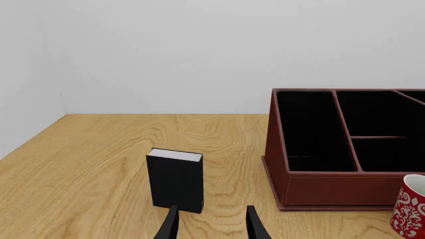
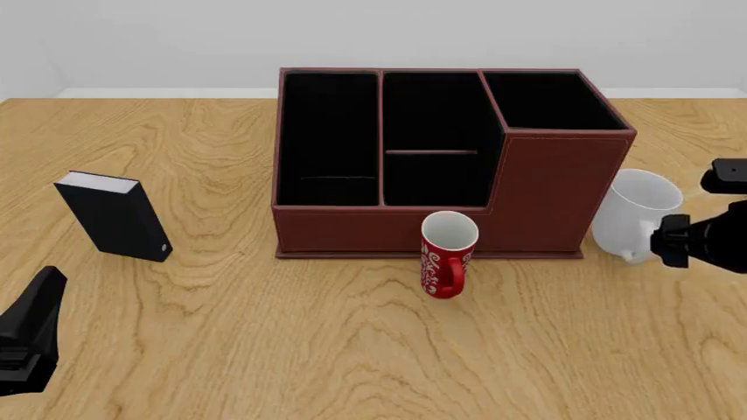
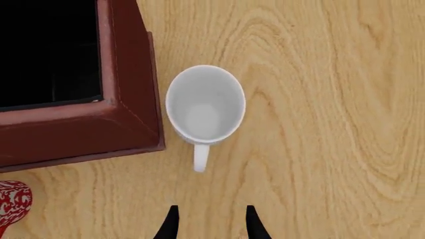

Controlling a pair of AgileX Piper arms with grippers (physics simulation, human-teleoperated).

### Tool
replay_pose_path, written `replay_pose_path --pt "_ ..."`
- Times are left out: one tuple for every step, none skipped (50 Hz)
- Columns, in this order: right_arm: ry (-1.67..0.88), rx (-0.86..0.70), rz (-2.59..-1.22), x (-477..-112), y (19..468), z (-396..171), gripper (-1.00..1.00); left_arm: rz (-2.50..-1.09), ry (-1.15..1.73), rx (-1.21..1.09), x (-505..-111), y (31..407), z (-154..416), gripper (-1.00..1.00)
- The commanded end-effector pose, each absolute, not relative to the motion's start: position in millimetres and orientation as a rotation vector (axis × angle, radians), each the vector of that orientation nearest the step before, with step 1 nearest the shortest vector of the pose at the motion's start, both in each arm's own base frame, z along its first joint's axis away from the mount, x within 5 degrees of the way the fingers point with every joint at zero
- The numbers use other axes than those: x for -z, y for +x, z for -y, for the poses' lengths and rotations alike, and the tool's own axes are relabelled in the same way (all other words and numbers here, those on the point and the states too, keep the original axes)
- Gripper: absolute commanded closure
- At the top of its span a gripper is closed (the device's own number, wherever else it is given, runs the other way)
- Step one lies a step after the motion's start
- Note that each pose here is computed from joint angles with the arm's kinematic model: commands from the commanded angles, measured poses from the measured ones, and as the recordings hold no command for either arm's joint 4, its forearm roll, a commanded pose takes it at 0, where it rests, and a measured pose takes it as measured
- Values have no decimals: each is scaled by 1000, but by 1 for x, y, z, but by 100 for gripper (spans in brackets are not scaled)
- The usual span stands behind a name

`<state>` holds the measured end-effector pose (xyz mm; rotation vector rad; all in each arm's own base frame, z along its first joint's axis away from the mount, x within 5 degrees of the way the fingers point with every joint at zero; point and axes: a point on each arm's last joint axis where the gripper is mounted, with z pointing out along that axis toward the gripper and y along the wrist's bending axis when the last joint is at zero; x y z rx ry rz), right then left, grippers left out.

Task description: Pick up the white mug and place it to the right of the caddy.

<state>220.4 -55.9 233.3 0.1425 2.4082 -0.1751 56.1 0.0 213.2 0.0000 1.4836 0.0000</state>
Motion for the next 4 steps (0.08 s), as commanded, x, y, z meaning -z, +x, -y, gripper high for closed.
replay_pose_path --pt "130 191 -2399 -240 216 57 -100 -1484 0 0 -213 56 0 -100" --pt "129 190 -2398 -241 216 57 -100 -1484 0 0 -213 56 0 -100" --pt "127 195 -2399 -241 215 58 -100 -1484 0 0 -213 56 0 -100" --pt "125 194 -2397 -241 215 57 -100 -1484 0 0 -213 56 0 -100"
